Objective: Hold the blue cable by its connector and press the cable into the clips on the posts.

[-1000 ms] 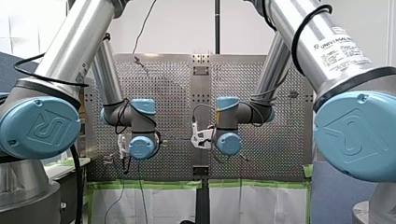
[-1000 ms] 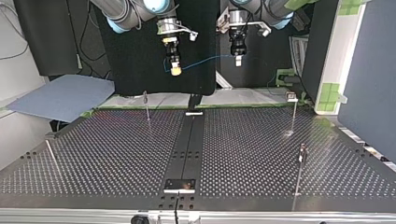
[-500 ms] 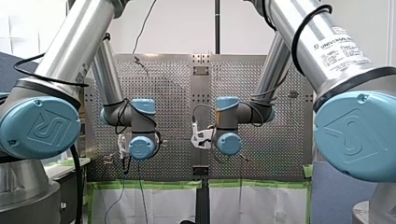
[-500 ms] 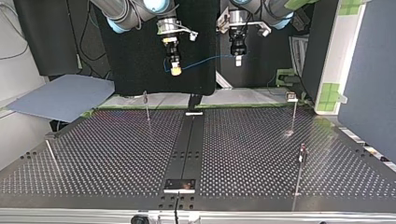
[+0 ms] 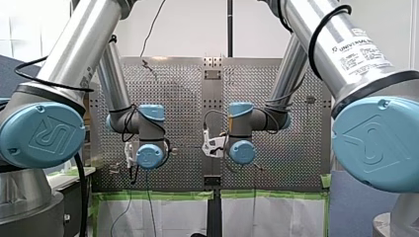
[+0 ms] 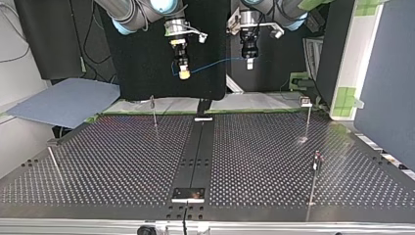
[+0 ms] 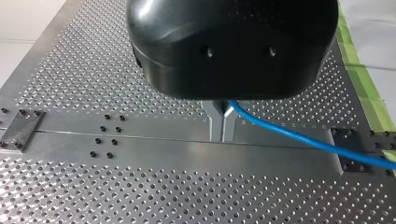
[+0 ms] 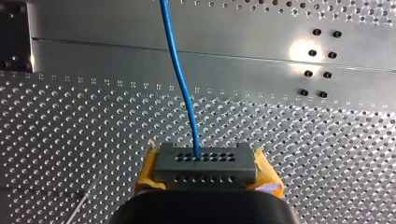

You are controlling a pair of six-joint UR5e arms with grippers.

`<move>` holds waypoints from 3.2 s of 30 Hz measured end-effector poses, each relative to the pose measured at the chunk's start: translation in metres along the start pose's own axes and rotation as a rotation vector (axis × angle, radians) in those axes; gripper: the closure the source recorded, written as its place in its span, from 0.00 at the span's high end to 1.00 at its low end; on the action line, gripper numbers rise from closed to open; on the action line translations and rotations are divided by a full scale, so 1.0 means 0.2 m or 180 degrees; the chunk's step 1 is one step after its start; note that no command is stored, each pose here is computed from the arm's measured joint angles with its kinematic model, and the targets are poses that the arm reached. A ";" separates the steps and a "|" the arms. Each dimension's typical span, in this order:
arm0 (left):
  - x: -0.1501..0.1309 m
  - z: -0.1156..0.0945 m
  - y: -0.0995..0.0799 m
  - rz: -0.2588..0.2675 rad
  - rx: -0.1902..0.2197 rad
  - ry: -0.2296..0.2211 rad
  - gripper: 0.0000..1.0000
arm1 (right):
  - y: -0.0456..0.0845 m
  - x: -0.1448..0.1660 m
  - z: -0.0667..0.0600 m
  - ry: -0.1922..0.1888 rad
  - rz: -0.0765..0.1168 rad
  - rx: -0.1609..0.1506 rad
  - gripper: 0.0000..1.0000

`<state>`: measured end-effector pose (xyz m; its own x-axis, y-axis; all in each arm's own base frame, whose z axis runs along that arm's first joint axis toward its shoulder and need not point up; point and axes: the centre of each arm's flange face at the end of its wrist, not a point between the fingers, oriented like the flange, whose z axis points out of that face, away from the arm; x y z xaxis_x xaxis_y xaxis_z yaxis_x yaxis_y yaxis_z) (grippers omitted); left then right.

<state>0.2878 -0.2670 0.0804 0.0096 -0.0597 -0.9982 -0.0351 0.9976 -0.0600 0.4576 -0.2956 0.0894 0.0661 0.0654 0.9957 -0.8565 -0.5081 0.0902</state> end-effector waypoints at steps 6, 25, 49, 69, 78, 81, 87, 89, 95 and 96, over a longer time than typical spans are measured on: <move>0.00 0.00 0.00 0.0000 0.0000 0.0000 0.00 | 0.00 0.00 0.00 0.0000 0.0000 0.0000 0.00; 0.00 0.00 0.00 0.0000 0.0000 0.0000 0.00 | 0.00 0.00 0.00 0.0000 0.0000 0.0000 0.00; 0.00 0.00 0.00 0.0000 0.0000 0.0000 0.00 | 0.00 0.00 0.00 0.0000 0.0000 0.0000 0.00; 0.00 0.00 0.00 0.0000 0.0000 0.0000 0.00 | 0.00 0.00 0.00 0.0000 0.0000 0.0000 0.00; 0.04 -0.02 0.01 0.0050 0.0036 0.0063 0.00 | -0.01 -0.01 -0.01 -0.0027 -0.0013 0.0022 0.00; 0.08 -0.03 0.01 0.0091 0.0049 0.0123 0.00 | -0.02 -0.05 -0.02 -0.0078 -0.0030 0.0041 0.00; 0.14 -0.04 0.02 0.0152 0.0051 0.0216 0.00 | -0.03 -0.17 -0.04 -0.0221 -0.0070 0.0060 0.00; 0.15 -0.05 0.03 0.0157 0.0051 0.0224 0.00 | -0.03 -0.21 -0.05 -0.0262 -0.0081 0.0064 0.00; 0.15 -0.05 0.03 0.0160 0.0051 0.0228 0.00 | -0.04 -0.25 -0.06 -0.0307 -0.0093 0.0069 0.00; 0.15 -0.05 0.03 0.0160 0.0051 0.0228 0.00 | -0.04 -0.25 -0.06 -0.0308 -0.0094 0.0070 0.00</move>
<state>0.2785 -0.2638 0.0505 -0.0632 -0.0115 -0.9979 -0.0176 0.9998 -0.0104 0.4544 -0.2853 0.0388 0.1412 -0.0022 0.9900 -0.8422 -0.5259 0.1189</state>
